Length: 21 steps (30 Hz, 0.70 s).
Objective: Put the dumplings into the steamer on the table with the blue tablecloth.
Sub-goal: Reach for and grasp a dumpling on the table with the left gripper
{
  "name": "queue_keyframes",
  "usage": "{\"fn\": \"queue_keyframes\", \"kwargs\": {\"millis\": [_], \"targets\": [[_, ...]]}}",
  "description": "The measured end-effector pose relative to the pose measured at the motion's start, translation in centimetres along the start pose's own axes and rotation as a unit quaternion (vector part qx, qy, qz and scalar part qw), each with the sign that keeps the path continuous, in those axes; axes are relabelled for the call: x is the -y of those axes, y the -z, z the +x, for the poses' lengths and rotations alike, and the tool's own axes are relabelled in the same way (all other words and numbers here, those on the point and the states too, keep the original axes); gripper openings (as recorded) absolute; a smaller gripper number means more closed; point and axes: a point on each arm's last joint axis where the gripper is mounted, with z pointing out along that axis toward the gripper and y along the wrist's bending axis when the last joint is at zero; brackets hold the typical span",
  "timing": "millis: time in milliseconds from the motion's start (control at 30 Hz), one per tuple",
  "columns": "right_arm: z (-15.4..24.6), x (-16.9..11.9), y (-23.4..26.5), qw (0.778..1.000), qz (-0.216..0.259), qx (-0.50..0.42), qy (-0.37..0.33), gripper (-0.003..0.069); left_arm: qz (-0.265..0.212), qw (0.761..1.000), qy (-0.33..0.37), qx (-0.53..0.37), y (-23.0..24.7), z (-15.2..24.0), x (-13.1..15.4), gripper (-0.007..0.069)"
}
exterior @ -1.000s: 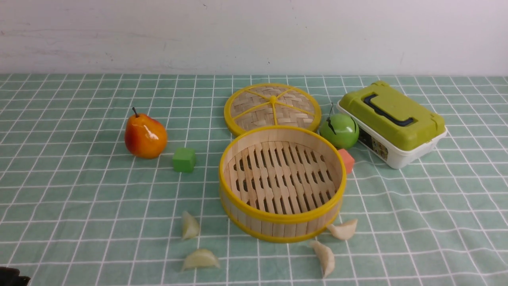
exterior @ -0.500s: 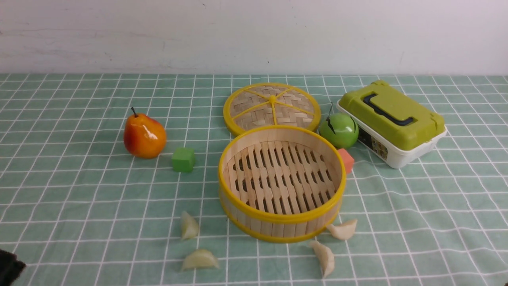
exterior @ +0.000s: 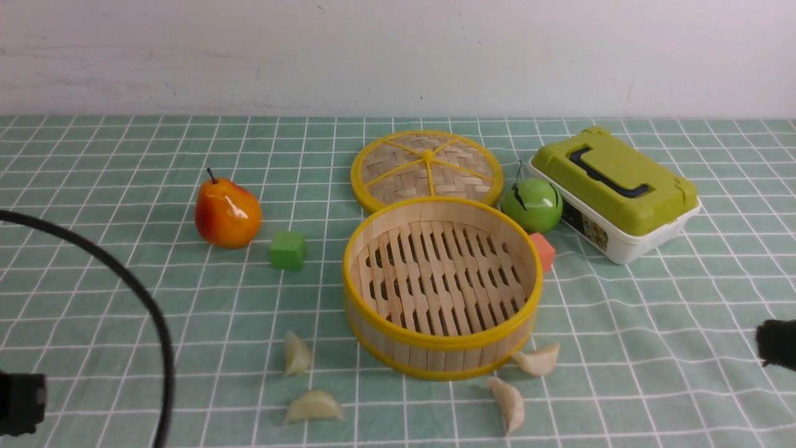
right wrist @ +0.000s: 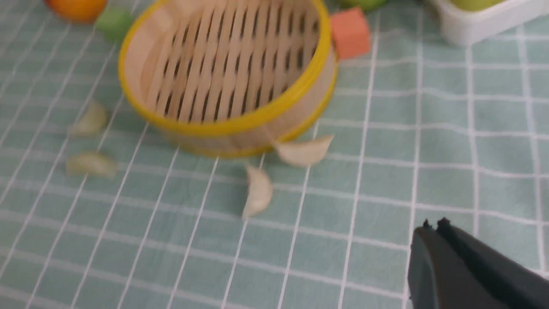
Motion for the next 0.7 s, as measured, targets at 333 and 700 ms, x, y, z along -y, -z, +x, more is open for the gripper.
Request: {"fn": "queue_keyframes", "kwargs": {"millis": [333,700], "targets": [[-0.6,-4.5,-4.0,0.972,-0.082,-0.159,0.153,-0.0011,-0.05,0.99,-0.077,-0.104,-9.0,-4.9,5.7,0.0166],[-0.7,-4.4,-3.3,0.971,-0.071,-0.149,0.171,-0.0005,-0.047,0.988,-0.045,-0.14,-20.1,-8.8,9.1,0.0598]]}}
